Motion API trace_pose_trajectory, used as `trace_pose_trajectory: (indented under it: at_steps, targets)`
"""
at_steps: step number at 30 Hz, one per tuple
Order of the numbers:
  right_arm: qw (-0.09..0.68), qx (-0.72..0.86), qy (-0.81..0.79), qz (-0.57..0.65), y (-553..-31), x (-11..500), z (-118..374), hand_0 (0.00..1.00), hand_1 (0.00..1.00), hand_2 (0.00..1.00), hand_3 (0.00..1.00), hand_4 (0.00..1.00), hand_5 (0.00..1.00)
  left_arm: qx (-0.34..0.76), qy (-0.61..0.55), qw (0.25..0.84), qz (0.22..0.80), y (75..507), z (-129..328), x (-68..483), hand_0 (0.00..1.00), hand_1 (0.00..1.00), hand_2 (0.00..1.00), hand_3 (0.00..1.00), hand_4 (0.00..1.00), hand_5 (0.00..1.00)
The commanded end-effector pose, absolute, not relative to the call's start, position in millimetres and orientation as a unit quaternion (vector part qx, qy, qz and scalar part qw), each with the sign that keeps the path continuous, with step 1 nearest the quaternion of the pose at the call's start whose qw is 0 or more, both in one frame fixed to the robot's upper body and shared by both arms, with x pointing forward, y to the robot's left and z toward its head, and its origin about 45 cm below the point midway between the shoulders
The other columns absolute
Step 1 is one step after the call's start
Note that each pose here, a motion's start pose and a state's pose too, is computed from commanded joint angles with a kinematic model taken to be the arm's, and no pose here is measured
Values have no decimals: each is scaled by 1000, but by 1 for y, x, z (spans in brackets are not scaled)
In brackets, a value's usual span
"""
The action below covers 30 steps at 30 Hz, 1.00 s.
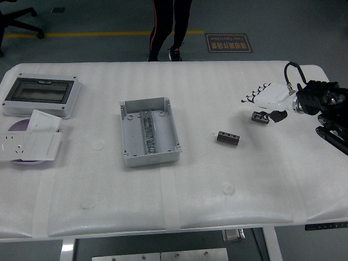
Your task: Pick up the battery,place it into the box
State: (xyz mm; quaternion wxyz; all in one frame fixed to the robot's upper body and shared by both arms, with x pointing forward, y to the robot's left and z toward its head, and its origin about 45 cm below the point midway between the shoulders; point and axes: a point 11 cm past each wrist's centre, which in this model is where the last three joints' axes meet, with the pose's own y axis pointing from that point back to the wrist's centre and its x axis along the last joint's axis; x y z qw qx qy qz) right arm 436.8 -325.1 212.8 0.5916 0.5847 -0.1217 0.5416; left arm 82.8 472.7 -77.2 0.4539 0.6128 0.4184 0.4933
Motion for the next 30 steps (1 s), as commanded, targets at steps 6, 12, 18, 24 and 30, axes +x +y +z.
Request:
trace_pose_trajectory:
  at_steps: [6,12,18,24,30]
  targets:
    - [601,594,-199,497,-336,423,193,998,977,998,998,719,8,610,419,455,496,472,-78,84,436,610,559,383,453,371]
    - [602,606,-310,418,-357,415,184,956,839,913,998,803,93,609,422,455,494,470,-79,81,436,610,558,383,454,370]
    - [576,622,-414,332,-372,424,195,958,818,882,998,965,320,608,424,455,494,469,-80,80,436,610,557,382,453,370]
    - [545,636,-465,285,-370,429,201,921,796,830,998,972,330,608,427,454,492,468,-81,77,436,611,557,382,454,369]
    - [529,647,-484,258,-361,434,199,914,784,825,998,975,333,607,427,455,492,466,-81,77,435,610,557,382,456,368]
